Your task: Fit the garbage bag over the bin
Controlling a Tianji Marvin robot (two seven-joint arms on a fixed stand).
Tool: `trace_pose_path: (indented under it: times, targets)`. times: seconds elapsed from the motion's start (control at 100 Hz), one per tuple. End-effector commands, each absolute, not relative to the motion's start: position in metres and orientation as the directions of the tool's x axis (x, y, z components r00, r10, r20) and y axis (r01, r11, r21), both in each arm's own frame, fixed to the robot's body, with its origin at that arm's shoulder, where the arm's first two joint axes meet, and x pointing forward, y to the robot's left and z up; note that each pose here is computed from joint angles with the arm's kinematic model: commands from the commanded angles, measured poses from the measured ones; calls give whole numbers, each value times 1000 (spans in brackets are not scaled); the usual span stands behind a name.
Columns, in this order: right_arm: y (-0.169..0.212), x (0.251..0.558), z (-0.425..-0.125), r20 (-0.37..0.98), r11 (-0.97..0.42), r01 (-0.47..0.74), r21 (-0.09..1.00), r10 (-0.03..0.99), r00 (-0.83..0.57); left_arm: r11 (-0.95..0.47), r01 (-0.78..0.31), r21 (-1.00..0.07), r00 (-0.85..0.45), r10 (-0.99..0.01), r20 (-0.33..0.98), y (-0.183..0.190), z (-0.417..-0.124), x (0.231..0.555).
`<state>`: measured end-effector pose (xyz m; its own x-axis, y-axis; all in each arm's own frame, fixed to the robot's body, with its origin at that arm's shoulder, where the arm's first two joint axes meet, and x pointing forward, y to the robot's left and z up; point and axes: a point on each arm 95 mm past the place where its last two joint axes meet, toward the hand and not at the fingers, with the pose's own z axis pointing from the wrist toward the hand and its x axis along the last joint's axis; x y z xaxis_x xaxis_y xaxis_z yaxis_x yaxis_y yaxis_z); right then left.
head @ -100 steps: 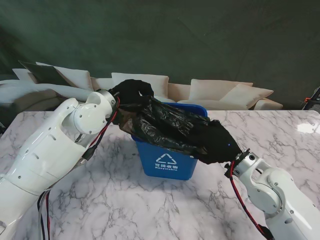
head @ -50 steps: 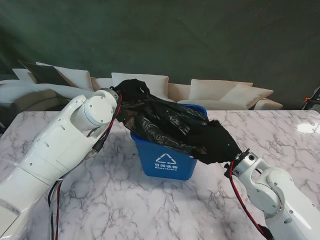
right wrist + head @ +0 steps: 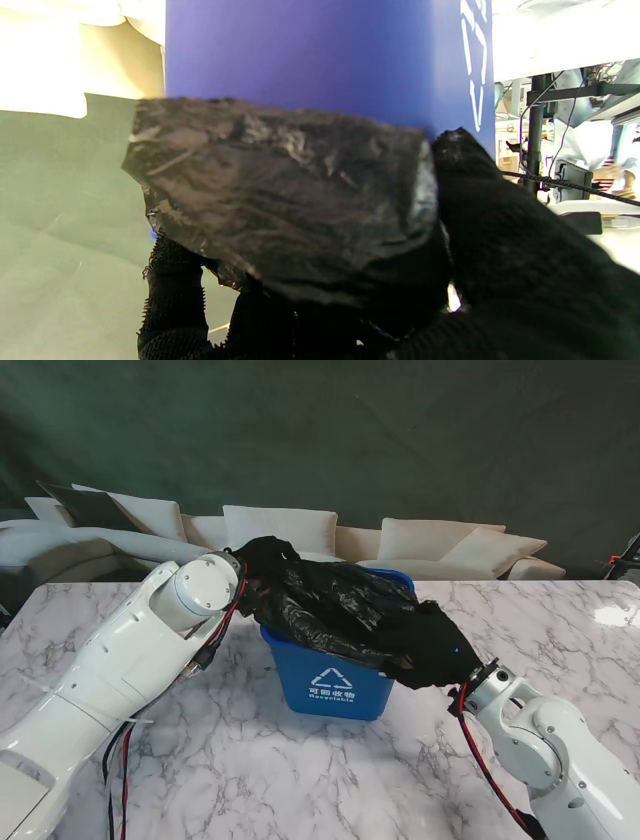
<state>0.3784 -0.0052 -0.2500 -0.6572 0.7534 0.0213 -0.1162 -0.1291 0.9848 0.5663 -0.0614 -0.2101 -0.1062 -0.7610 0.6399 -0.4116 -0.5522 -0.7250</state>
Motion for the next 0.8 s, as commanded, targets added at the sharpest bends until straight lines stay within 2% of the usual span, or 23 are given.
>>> trace_pose_path:
  times: [0.0,0.31,0.47,0.55,0.79]
  targets:
    - [-5,377,-253,22,-124,-111,986,760,-650,-575,-434,-693,-99,-734,672,-63,-219,557]
    - [-7,378,-254,25,-126,-114,985,772,-635,-706,-376,-600,-121,-604,787,-46,-205,543]
    - [-7,377,-254,21,-114,-103,988,765,-644,-647,-458,-610,-112,-639,761,-33,-209,541]
    - [-8,377,-253,28,-128,-107,986,760,-649,-616,-462,-638,-110,-674,730,-31,-214,543]
    - [-10,376,-251,27,-135,-118,984,761,-648,-621,-460,-635,-88,-680,728,-34,-224,546]
